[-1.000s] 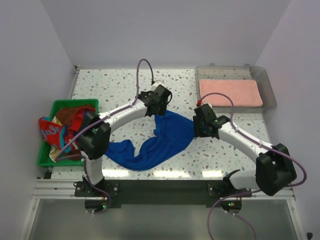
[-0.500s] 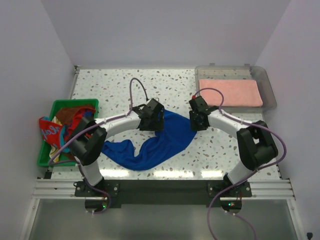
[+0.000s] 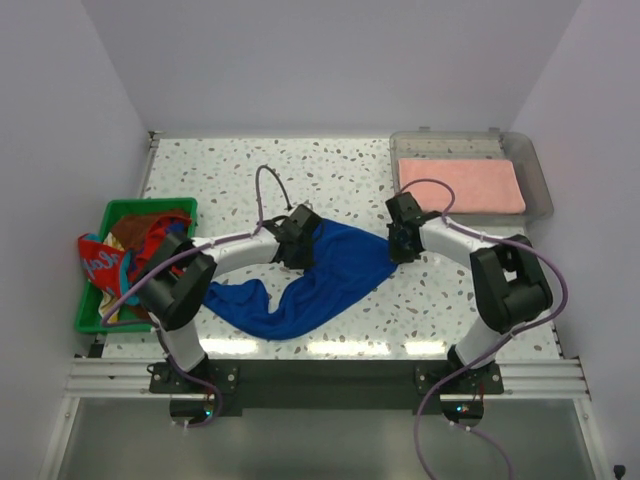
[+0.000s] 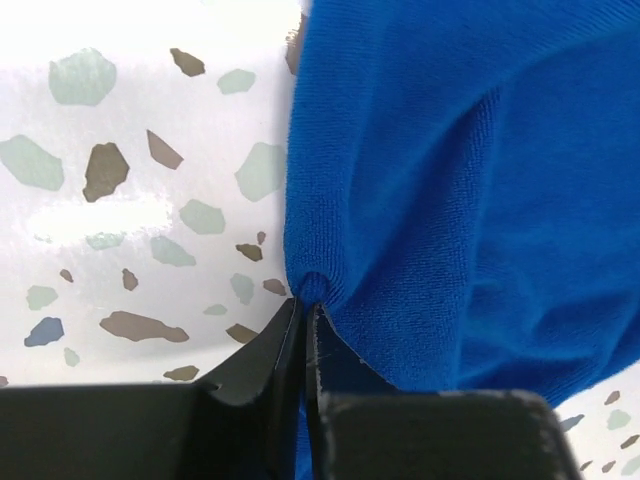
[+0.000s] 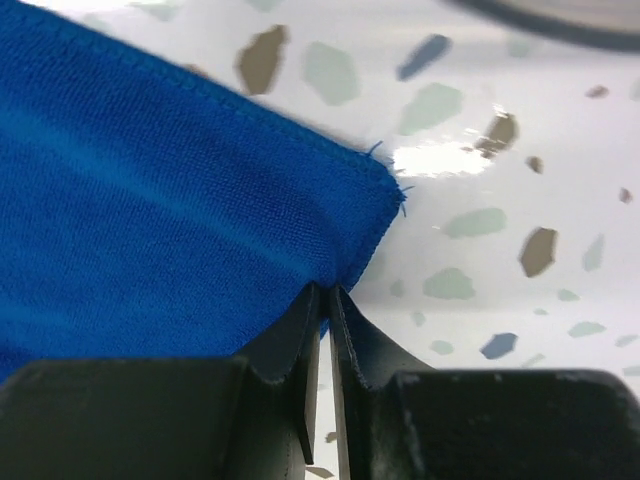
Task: Fold and stack the towels
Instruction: Flatten out the crumpled towel
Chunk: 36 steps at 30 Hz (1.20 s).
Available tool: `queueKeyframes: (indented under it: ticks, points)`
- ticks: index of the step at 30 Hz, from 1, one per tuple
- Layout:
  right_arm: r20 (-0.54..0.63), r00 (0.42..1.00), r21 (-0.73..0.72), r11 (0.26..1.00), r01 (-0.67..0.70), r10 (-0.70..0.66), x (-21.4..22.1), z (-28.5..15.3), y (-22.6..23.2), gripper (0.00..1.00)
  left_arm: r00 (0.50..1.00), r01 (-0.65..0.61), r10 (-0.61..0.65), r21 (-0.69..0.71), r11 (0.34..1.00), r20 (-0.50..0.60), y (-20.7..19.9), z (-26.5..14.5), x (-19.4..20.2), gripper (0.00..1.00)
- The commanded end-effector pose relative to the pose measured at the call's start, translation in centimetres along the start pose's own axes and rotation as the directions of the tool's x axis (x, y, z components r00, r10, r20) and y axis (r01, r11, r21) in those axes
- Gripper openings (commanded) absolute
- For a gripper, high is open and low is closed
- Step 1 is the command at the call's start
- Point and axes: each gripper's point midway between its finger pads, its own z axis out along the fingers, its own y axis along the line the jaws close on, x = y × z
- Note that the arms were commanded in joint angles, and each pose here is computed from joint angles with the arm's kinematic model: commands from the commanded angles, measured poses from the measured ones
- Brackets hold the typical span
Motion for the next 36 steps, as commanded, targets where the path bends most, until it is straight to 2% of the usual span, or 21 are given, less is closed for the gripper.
queueKeyframes:
  ticks: [1,5,6,10,14,17,19,22,24,27,28,30,31,32,33,34,36]
  points:
    - [-0.077,0.993,0.102,0.992,-0.077,0.085,2.7,-0.2,-3.6,0.11,0.999,0.032,-0.032,0.006,0.999,0.029,0.2,0.4,-0.9,0.07]
    - [-0.099,0.988,0.132,0.986,-0.107,0.12,4.4,-1.1,-5.3,0.11,0.999,0.025,-0.024,-0.04,0.999,0.032,1.5,0.5,-0.9,0.04]
    - [-0.105,0.987,0.132,0.985,-0.108,0.123,4.8,-1.1,-5.4,0.12,0.999,0.024,-0.022,-0.061,0.998,0.041,2.0,0.5,-1.1,0.0]
    - [-0.108,0.989,0.112,0.99,-0.088,0.1,5.4,-1.5,-5.3,0.13,0.999,0.002,0.004,-0.133,0.991,0.046,3.7,0.0,-1.0,0.0]
    - [-0.092,0.995,0.012,0.999,-0.043,0.044,4.7,-2.1,-3.0,0.13,0.993,-0.021,0.046,-0.222,0.975,0.107,5.9,-2.8,-2.4,0.0]
    - [-0.081,0.997,-0.026,1.0,0.011,-0.013,4.0,-2.9,-0.9,0.13,0.973,-0.006,0.095,-0.385,0.923,0.211,8.8,-6.5,-5.2,0.0]
    - [-0.083,0.995,-0.052,0.998,0.043,-0.047,4.1,-3.1,0.5,0.14,0.967,-0.001,0.113,-0.44,0.898,0.229,9.8,-8.4,-5.8,0.0]
    - [-0.09,0.994,-0.057,0.997,0.06,-0.065,4.1,-3.3,1.0,0.16,0.973,-0.015,0.114,-0.445,0.895,0.198,10.8,-10.1,-4.1,0.0]
    - [-0.106,0.992,-0.023,0.997,0.068,-0.07,4.8,-3.1,0.2,0.16,0.978,-0.023,0.1,-0.384,0.923,0.181,9.6,-10.5,-2.6,0.0]
    - [-0.115,0.99,0.014,0.997,0.081,-0.079,5.4,-3.1,-0.8,0.22,0.982,-0.054,0.12,-0.389,0.92,0.145,9.1,-10.9,0.4,0.01]
    - [-0.117,0.99,-0.007,0.996,0.084,-0.084,5.8,-3.2,-0.7,0.24,0.983,-0.067,0.124,-0.369,0.927,0.134,8.6,-10.9,1.0,0.02]
    - [-0.085,0.993,-0.028,0.997,0.077,-0.079,5.3,-3.8,-0.4,0.27,0.98,-0.113,0.152,-0.271,0.956,0.125,6.0,-11.2,1.8,0.14]
    - [-0.071,0.994,-0.034,0.997,0.076,-0.079,5.0,-4.1,-0.3,0.3,0.978,-0.101,0.137,-0.216,0.971,0.157,4.7,-11.3,1.1,0.22]
    - [-0.049,0.996,-0.048,0.996,0.077,-0.079,4.5,-4.5,0.0,0.32,0.978,-0.076,0.107,-0.175,0.982,0.178,4.3,-11.9,0.6,0.42]
    - [-0.035,0.996,-0.064,0.995,0.082,-0.084,4.1,-4.7,0.3,0.36,0.976,-0.058,0.091,-0.168,0.984,0.197,4.3,-12.1,-0.1,0.52]
    - [-0.005,0.995,-0.085,0.992,0.096,-0.097,3.2,-5.0,0.7,0.41,0.974,-0.035,0.07,-0.161,0.986,0.218,4.3,-12.5,-1.0,0.55]
    - [0.031,0.992,-0.15,0.981,0.124,-0.121,2.2,-5.7,2.0,0.44,0.971,0.028,0.013,-0.164,0.986,0.239,5.6,-12.7,-2.7,0.64]
